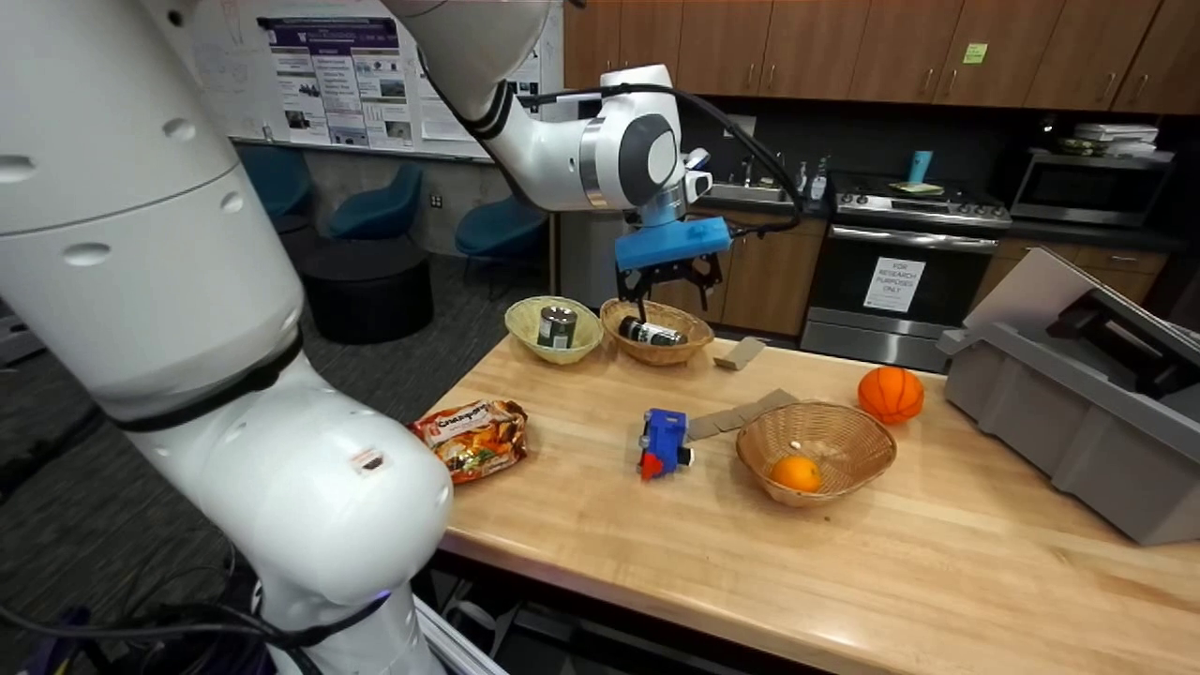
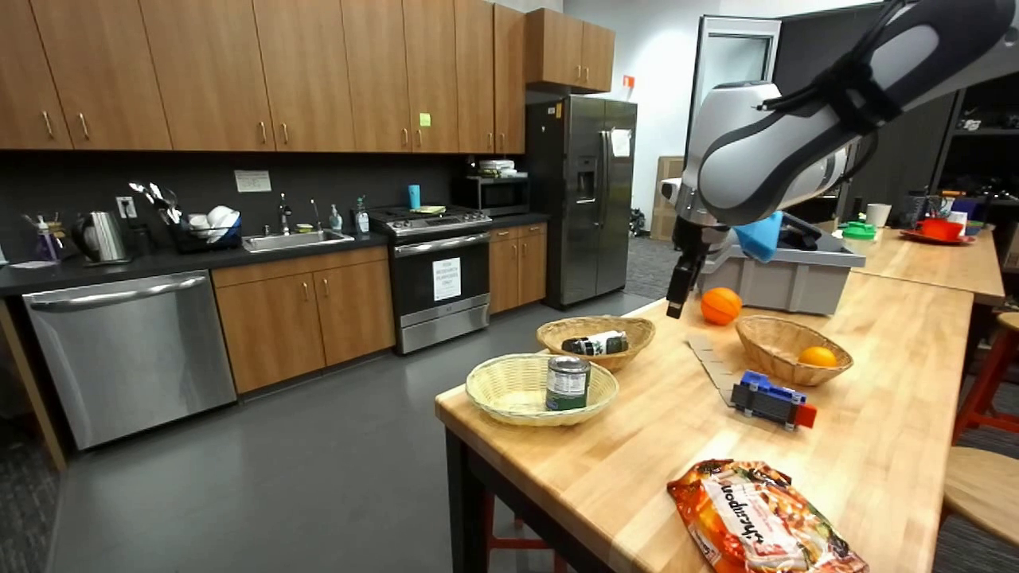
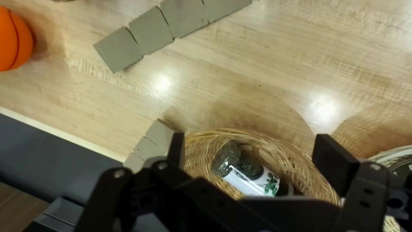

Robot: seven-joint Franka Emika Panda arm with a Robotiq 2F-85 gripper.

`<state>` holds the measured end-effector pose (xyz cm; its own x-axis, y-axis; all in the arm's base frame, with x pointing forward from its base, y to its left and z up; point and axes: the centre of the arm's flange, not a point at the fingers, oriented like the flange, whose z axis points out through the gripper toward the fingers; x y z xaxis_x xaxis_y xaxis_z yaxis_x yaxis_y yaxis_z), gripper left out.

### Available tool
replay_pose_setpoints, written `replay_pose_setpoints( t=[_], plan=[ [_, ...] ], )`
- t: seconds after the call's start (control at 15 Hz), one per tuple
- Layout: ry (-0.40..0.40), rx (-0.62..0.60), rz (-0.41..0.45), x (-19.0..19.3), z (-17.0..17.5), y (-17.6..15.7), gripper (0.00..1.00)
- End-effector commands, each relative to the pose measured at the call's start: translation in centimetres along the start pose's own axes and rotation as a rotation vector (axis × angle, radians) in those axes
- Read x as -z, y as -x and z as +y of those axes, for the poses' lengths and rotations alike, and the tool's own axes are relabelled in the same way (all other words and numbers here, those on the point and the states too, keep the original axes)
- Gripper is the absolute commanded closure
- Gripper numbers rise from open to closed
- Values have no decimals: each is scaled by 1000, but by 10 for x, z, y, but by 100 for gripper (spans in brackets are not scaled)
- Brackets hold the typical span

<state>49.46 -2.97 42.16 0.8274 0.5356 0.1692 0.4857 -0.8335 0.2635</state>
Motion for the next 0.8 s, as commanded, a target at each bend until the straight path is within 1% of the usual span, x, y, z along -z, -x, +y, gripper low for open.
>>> replay_pose_setpoints(
  t=[0.0,0.2,0.53,0.73],
  plan=[
    [-4,77,-26,0,14,-36,0],
    [-6,117,-43,-5,19,-55,0],
    [-3,195,-47,-11,38,-68,0],
    [-13,293,-26,-16,49,-73,0]
  ],
)
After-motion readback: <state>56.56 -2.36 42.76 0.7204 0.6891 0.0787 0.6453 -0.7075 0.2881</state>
